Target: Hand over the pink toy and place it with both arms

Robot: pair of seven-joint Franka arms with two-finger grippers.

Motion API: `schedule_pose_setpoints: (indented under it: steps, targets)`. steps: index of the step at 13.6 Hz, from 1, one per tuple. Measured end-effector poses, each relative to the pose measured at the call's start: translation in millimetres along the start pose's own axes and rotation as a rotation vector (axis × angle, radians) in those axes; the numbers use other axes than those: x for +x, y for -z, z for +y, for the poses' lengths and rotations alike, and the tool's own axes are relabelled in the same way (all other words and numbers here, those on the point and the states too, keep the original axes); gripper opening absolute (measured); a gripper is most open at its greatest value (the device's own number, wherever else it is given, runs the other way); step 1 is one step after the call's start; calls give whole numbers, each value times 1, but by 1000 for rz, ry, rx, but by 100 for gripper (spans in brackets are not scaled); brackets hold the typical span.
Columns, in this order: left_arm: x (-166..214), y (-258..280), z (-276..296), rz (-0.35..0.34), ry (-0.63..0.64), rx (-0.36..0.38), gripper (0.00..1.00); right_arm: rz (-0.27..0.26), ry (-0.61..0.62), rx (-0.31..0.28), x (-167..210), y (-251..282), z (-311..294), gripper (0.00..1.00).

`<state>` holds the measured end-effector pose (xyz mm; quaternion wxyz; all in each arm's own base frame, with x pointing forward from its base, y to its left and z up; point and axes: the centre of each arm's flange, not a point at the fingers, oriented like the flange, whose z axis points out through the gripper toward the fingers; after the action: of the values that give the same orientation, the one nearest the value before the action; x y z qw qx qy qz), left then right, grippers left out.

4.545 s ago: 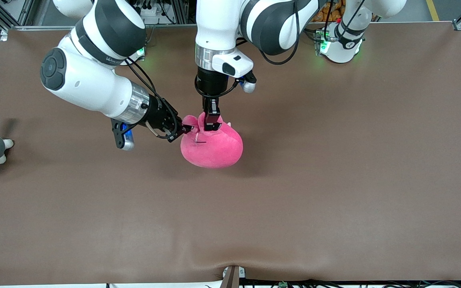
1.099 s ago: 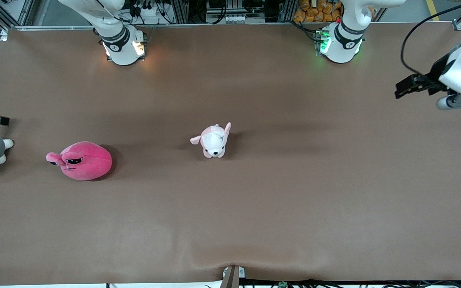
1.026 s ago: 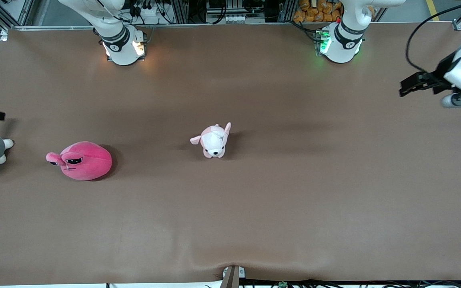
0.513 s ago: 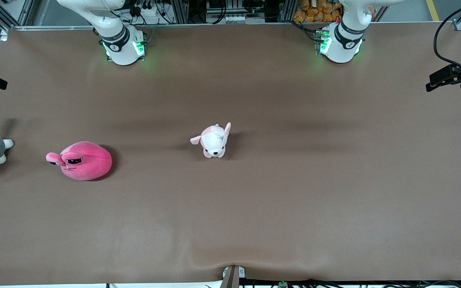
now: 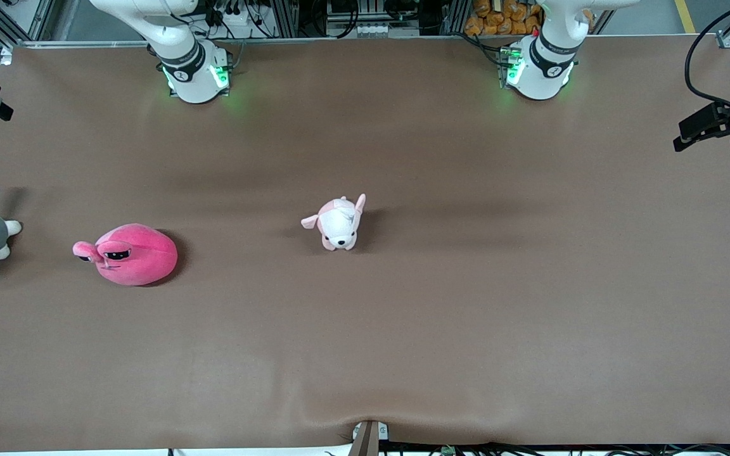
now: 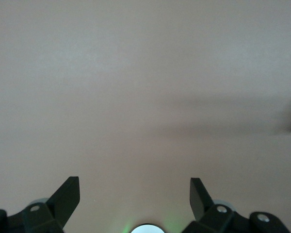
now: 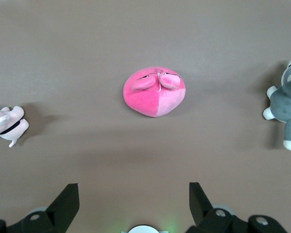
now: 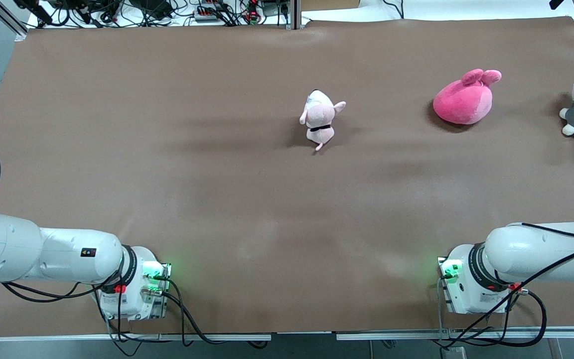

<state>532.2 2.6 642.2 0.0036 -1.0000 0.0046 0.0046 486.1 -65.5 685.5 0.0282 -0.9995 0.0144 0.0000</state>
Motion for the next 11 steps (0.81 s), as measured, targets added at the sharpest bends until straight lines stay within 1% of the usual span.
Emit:
schedule_pose_setpoints:
  steps: [4, 8, 11]
  targets:
    - [10, 9, 40, 11, -58, 3, 100, -11, 48, -1, 7, -8, 1, 100]
    - [2, 11, 41, -43, -73, 5, 100, -17, 54, -1, 10, -11, 0, 100]
    - [2, 10, 37, -50, -77, 4, 100, -23, 59, -3, 12, -14, -2, 100]
